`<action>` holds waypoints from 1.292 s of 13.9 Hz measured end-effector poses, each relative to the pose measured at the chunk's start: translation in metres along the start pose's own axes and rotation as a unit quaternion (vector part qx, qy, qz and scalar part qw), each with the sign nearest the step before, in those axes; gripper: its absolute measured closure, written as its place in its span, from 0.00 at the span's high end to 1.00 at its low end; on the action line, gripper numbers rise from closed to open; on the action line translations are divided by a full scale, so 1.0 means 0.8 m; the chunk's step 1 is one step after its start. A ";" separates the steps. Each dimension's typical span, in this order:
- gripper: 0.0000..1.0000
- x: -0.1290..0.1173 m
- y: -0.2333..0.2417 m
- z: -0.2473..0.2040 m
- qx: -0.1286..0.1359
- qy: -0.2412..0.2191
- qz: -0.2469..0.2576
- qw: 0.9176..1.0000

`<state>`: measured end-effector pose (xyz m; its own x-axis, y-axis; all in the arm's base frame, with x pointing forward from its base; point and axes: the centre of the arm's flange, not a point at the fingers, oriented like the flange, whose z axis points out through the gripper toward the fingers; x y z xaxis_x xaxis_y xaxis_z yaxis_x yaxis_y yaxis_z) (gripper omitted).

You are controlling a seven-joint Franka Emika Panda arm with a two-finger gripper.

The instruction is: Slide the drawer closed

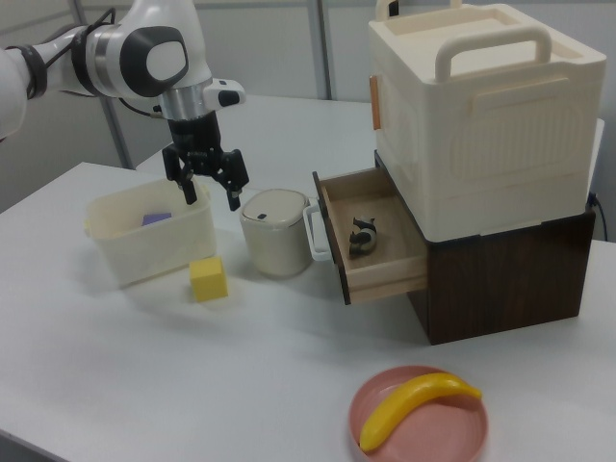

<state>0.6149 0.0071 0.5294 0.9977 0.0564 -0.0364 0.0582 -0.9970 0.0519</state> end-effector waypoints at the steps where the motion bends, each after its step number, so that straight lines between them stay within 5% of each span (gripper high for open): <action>1: 1.00 -0.007 0.008 -0.010 0.000 -0.001 0.005 1.000; 18: 1.00 -0.011 0.010 -0.014 0.000 -0.014 0.008 1.000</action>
<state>0.6068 -0.0010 0.5415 0.9972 0.0379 -0.0643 0.0414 -0.9977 0.0528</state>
